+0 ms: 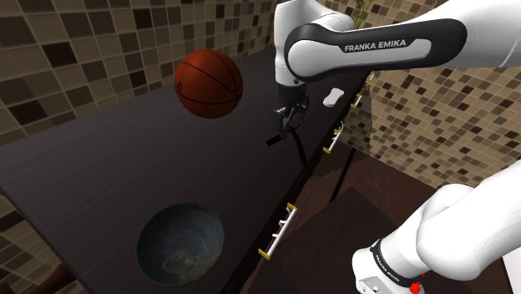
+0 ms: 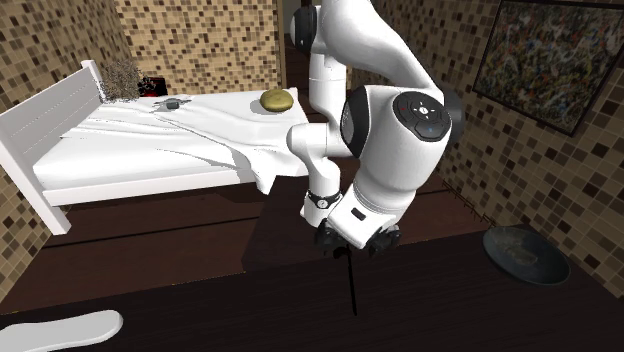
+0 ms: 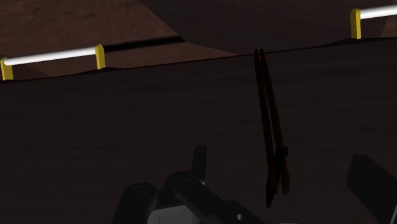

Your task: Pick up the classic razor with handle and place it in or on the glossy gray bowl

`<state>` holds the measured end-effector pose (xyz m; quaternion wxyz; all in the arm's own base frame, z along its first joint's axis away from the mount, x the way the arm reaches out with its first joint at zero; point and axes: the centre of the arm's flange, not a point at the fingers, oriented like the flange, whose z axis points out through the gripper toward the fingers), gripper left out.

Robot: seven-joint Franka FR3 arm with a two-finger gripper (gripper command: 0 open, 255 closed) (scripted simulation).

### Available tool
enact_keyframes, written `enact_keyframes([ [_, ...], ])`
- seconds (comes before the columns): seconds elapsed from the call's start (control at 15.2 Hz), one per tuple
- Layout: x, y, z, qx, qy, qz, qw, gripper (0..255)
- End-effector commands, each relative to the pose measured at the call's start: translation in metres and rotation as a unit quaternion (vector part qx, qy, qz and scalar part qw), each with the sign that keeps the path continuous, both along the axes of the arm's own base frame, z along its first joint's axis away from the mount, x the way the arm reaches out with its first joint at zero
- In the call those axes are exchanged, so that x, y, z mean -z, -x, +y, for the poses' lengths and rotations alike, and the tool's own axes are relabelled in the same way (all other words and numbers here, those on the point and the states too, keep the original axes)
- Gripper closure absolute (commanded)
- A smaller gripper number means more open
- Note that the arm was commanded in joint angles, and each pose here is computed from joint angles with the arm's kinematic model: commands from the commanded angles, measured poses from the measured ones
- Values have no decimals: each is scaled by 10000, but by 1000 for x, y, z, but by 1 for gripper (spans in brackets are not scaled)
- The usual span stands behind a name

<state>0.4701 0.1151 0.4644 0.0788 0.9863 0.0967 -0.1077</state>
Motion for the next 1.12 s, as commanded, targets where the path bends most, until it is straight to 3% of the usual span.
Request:
enact_keyframes([
  [0.0, 10, 2, -2, -3, 0, -1, 10000, 0],
  [0.59, 18, 3, -3, -3, 0, -1, 10000, 0],
  [0.66, 18, 3, -3, -3, 0, -1, 10000, 255],
  [1.06, 18, 3, -3, -3, 0, -1, 10000, 255],
])
